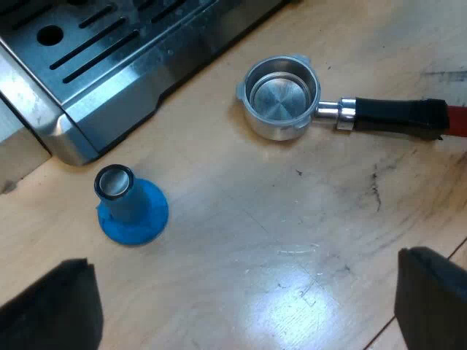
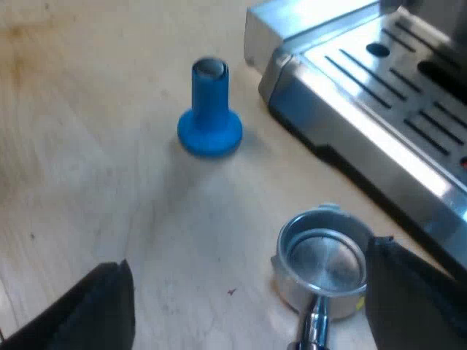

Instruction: Grind coffee beans and then tamp

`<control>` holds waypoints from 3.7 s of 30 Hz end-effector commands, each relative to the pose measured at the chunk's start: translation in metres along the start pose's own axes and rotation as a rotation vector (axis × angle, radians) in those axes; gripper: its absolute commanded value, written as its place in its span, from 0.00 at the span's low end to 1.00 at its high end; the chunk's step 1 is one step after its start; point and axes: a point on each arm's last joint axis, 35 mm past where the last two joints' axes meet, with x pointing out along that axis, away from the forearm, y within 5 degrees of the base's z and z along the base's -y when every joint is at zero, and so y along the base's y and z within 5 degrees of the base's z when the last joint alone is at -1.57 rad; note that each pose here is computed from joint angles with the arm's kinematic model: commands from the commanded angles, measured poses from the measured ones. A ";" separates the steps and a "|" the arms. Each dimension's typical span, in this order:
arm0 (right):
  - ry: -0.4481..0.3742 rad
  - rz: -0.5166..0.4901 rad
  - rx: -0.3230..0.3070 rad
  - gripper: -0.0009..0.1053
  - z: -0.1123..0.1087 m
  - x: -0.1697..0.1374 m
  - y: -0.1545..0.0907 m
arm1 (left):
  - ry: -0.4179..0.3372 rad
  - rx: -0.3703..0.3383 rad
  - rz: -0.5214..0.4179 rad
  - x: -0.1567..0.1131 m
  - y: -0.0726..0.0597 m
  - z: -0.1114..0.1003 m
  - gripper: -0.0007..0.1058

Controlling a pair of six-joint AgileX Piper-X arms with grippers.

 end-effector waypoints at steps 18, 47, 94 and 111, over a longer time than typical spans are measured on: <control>-0.067 -0.007 0.066 0.64 -0.002 0.047 0.017 | 0.012 -0.010 0.045 0.012 0.003 -0.006 0.78; -0.106 -0.016 0.086 0.64 0.002 0.047 0.016 | -0.051 -0.140 0.143 0.044 0.021 -0.012 0.78; -0.106 -0.016 0.086 0.64 0.002 0.047 0.016 | 0.247 -0.186 0.179 0.171 0.065 0.010 0.78; -0.106 -0.016 0.086 0.64 0.002 0.047 0.016 | 0.342 -0.204 0.182 0.196 0.072 0.006 0.78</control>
